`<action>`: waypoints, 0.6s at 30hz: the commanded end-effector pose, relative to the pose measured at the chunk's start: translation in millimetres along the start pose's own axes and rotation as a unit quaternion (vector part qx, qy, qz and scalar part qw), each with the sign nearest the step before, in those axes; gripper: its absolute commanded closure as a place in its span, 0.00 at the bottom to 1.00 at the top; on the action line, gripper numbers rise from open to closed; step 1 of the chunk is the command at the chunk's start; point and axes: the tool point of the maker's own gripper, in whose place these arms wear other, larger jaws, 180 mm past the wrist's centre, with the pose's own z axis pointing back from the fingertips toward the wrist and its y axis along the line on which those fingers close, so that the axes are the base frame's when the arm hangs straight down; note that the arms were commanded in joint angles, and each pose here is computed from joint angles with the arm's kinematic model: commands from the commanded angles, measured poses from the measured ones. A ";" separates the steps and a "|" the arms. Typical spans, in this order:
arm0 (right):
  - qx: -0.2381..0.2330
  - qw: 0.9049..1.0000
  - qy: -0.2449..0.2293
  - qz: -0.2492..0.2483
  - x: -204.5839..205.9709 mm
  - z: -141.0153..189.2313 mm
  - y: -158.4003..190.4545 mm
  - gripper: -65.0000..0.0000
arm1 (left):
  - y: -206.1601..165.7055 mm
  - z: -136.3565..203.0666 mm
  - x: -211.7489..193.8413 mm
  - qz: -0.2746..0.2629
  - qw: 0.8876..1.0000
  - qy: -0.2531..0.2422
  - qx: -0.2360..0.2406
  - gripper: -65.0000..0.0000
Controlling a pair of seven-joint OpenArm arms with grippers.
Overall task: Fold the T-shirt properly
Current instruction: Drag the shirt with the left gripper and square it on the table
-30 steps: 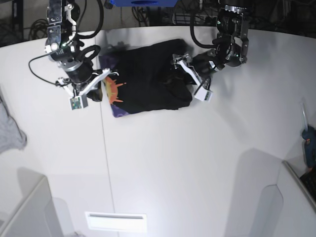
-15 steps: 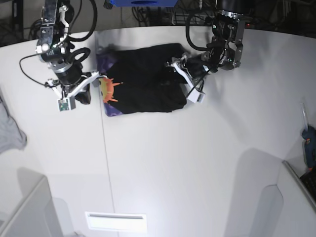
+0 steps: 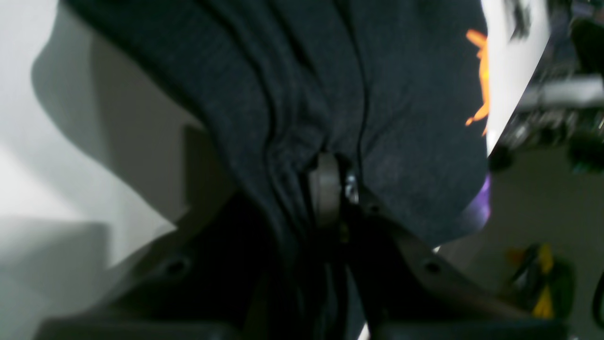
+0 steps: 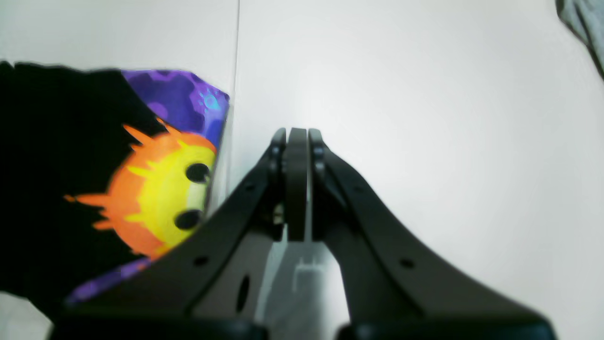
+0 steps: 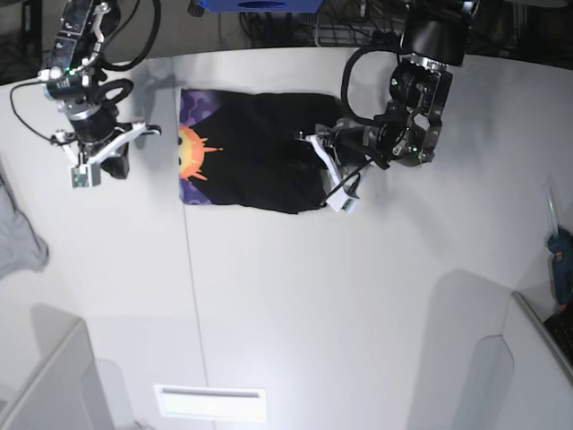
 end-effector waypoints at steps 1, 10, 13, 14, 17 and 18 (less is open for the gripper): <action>0.002 1.000 -0.018 0.004 8.6 3.1 -0.6 1.00 | 5.2 2.9 0.2 -0.033 0.999 0.033 0.022 1.00; -0.001 1.000 0.017 0.000 -19.4 11.4 -1.0 1.00 | 4.7 13.6 28.0 -0.183 0.972 0.137 0.061 1.00; -0.002 1.000 0.024 0.000 -25.0 13.3 -1.5 1.00 | 3.3 15.5 37.5 -0.235 0.956 0.162 0.075 1.00; -0.002 1.000 0.026 0.000 -26.9 13.9 -1.4 1.00 | 3.5 15.9 39.0 -0.253 0.949 0.171 0.080 1.00; -0.003 0.999 0.036 -0.001 -34.7 16.9 -1.5 1.00 | -3.6 12.8 45.0 -0.305 0.928 0.193 0.087 1.00; -0.002 0.999 0.040 -0.002 -37.8 18.0 -1.1 1.00 | -6.0 12.0 47.5 -0.321 0.922 0.199 0.090 1.00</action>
